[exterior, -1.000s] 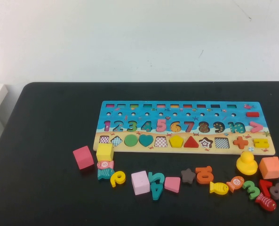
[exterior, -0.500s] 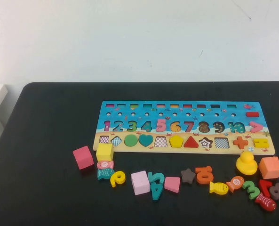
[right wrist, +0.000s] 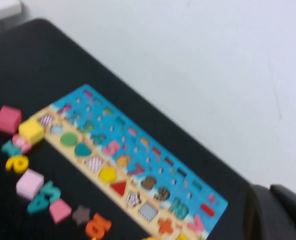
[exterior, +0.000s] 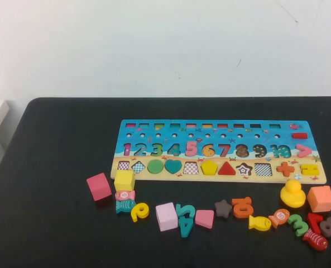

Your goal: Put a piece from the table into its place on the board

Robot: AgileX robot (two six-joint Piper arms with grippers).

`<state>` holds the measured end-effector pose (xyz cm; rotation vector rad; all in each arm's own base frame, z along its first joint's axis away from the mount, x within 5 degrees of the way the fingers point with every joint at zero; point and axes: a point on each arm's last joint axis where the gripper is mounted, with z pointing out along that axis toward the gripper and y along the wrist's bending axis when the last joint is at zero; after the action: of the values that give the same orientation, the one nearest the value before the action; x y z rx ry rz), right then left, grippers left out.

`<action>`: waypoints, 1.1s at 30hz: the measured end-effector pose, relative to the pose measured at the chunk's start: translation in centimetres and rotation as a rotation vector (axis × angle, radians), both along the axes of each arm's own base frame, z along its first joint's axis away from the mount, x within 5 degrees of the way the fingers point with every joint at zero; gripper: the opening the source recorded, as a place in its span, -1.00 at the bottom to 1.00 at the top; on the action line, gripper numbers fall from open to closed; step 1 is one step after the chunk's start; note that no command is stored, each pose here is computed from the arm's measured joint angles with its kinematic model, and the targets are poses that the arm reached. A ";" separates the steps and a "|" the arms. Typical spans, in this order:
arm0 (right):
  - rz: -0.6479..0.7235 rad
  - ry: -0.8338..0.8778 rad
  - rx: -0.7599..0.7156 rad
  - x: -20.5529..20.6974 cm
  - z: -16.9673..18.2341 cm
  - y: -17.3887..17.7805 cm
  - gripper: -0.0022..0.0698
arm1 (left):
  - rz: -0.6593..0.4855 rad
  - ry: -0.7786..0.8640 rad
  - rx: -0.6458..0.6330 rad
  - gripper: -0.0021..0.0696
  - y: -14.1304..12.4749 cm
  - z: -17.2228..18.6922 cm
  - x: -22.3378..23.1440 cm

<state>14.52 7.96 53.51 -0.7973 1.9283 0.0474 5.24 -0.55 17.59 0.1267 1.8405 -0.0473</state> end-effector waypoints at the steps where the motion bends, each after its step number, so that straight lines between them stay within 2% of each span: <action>1: 0.002 0.001 -0.003 -0.7 -0.8 -0.5 -0.89 | 0.000 0.000 0.000 -0.95 0.0 0.0 0.0; 11: 0.058 0.016 0.051 -7.0 -10.9 -3.7 -0.89 | 0.004 0.002 -0.015 -0.95 0.0 0.0 0.0; 20: 0.083 0.142 0.042 -9.2 -19.1 -4.4 -0.89 | 0.006 0.002 -0.022 -0.95 0.0 0.0 0.0; 25: 0.077 0.221 -0.003 -8.8 -22.0 -4.2 -0.89 | 0.006 0.002 -0.023 -0.95 0.0 0.0 0.0; 29: 0.063 0.248 0.002 -8.7 -22.8 -4.1 -0.89 | 0.006 0.002 -0.023 -0.95 0.0 0.0 0.0; 33: 0.043 0.160 0.044 -8.7 -23.3 -4.4 -0.89 | 0.007 0.002 -0.021 -0.95 0.0 0.0 0.0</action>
<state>5.87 3.59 30.26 -0.8261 2.0529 0.1840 5.24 -0.55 17.59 0.1058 1.8420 -0.0624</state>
